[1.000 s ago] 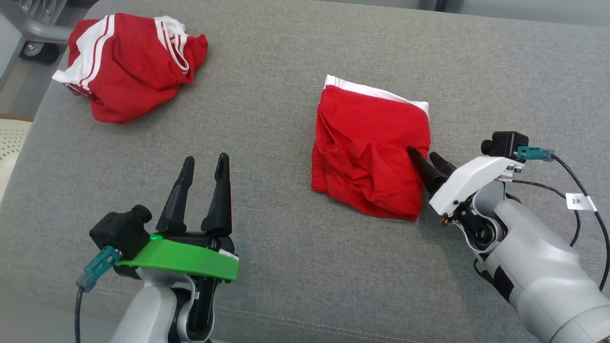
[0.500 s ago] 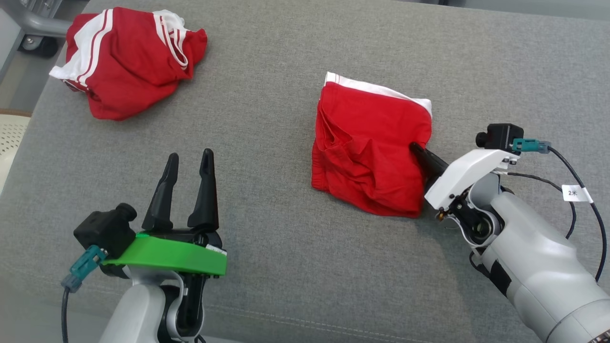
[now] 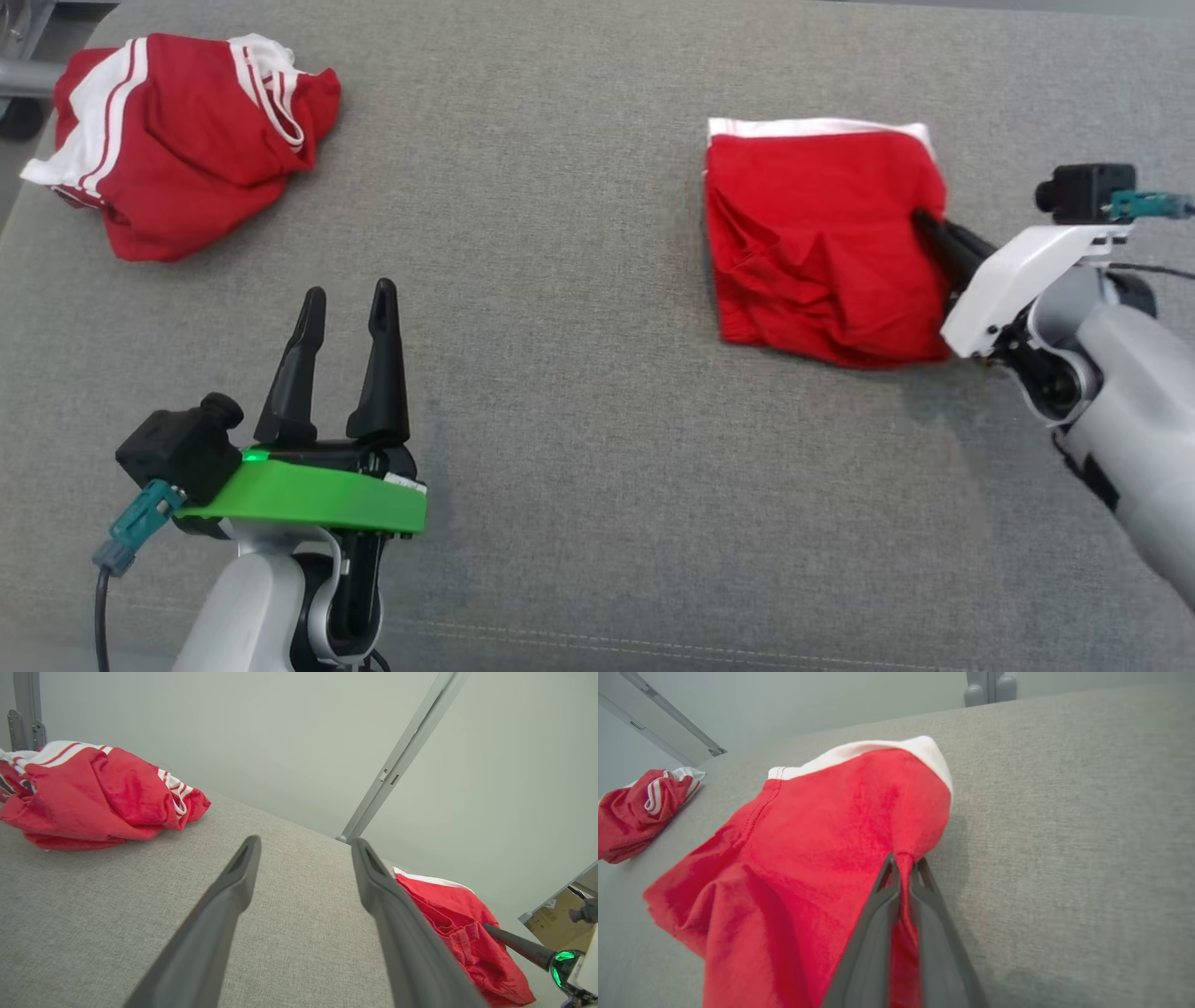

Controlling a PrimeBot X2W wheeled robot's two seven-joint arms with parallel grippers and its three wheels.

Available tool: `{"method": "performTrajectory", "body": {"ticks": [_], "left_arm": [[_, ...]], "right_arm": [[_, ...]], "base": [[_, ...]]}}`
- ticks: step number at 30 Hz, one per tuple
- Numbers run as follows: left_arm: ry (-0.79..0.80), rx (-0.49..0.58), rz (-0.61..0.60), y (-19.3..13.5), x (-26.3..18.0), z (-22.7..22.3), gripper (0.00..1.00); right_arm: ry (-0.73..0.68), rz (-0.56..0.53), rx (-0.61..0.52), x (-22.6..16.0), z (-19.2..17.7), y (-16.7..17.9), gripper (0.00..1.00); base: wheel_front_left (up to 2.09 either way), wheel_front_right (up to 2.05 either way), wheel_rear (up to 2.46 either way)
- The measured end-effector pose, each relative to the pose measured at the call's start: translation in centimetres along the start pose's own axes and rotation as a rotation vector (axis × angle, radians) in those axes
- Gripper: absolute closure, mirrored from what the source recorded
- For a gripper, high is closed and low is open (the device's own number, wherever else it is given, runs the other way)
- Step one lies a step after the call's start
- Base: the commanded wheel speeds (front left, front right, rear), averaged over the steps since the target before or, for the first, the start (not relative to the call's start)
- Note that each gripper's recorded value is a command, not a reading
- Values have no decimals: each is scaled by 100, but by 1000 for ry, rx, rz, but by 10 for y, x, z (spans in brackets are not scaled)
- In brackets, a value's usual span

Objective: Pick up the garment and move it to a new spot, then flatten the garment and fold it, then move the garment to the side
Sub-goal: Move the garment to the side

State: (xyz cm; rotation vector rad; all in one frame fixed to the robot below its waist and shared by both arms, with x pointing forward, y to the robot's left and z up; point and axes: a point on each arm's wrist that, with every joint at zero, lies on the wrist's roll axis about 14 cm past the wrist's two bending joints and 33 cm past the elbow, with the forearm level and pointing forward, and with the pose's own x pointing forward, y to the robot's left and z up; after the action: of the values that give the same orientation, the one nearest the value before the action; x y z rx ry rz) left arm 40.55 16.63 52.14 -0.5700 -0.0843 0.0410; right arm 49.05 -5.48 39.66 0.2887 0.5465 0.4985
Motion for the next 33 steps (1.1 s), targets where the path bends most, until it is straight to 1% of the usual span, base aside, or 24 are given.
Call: {"method": "performTrajectory", "body": {"ticks": [8, 11, 13, 14, 17, 21, 24, 31, 33], "left_arm": [[30, -9, -56, -17, 10, -12, 0], [55, -10, -76, -22, 14, -20, 0], [64, -6, -92, -26, 17, -23, 0], [84, 0, -108, -29, 20, -29, 0], [113, 6, -129, -33, 23, -38, 0], [131, 27, -142, -33, 32, -46, 0], [134, 25, -146, -33, 37, -49, 0], [155, 41, -154, -31, 46, -58, 0], [157, 43, -154, -31, 46, -59, 0]], "right_arm": [[-34, -166, -169, -31, 47, -79, 100], [-25, -218, -229, -42, 58, -101, 100], [-24, -251, -249, -47, 66, -116, 100], [-14, -281, -271, -51, 71, -129, 100], [9, -327, -310, -56, 77, -150, 100], [30, -382, -310, -60, 79, -175, 100], [36, -403, -302, -57, 78, -186, 100], [84, -508, -329, -62, 70, -223, 100], [99, -533, -352, -64, 69, -231, 100]], "base": [[0, 0, 0], [0, 0, 0], [0, 0, 0], [0, 0, 0], [0, 0, 0], [0, 0, 0], [0, 0, 0], [0, 0, 0], [0, 0, 0]]}}
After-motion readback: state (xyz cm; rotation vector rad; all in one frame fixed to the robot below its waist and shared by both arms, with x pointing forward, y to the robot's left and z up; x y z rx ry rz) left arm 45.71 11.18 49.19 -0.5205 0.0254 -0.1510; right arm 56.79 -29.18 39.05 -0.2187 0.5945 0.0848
